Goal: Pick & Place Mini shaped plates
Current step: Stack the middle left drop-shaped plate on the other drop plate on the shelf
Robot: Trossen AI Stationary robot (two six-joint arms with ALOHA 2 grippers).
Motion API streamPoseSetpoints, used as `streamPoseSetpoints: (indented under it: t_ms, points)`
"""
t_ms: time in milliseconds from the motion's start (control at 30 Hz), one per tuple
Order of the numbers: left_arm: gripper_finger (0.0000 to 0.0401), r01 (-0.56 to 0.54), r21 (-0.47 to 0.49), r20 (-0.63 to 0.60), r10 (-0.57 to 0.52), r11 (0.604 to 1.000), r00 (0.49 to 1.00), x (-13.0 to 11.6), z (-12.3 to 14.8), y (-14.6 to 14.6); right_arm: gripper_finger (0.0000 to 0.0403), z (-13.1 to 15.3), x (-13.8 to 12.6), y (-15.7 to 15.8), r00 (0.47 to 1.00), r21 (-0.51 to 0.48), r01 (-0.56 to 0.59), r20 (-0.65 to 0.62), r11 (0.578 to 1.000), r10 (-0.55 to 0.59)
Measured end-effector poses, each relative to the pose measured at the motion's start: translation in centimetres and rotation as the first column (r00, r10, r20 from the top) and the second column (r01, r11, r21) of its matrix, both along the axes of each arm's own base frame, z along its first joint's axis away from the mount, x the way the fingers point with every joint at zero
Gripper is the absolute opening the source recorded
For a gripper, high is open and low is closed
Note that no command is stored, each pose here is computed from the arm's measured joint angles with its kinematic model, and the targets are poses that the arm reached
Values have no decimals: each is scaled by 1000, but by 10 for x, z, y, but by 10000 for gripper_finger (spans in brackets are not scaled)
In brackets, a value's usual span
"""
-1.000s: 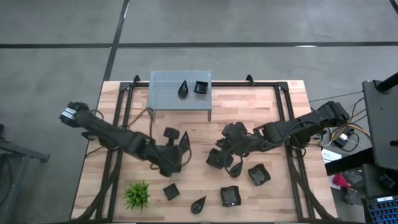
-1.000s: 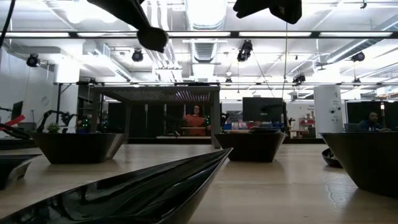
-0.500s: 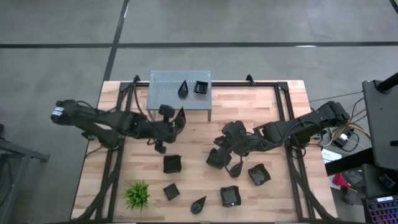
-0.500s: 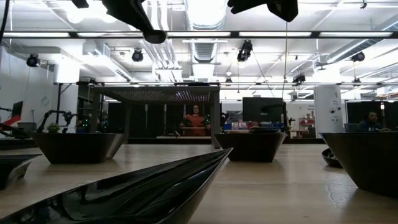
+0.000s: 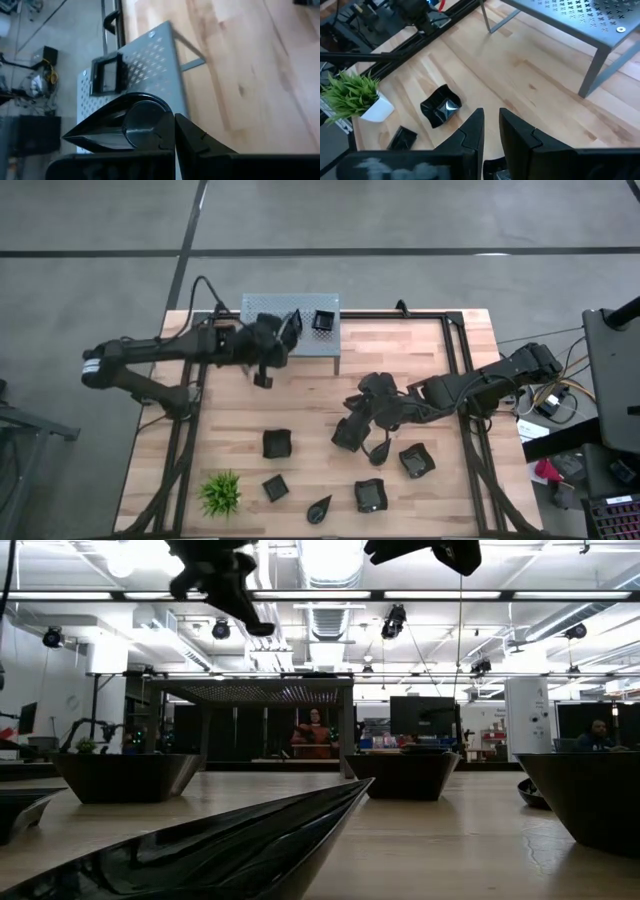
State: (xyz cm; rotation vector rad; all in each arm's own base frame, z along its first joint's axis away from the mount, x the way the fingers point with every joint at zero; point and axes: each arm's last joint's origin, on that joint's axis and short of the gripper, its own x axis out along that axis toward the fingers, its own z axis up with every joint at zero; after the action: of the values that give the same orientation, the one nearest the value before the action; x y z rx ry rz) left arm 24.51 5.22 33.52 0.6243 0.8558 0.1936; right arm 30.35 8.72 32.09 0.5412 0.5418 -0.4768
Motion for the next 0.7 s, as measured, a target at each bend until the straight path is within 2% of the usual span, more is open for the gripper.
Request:
streamPoseSetpoints:
  t_ms: [300, 700]
  points:
    - [0, -76, -35, -10, 76, 996, 997, 8, -16, 33, 56, 0, 0, -1, 999, -5, 40, 16, 999, -40]
    - [0, -59, -41, -4, 58, 997, 998, 23, -27, 43, 56, 1, 0, -1, 998, 6, 64, 26, 998, -64]
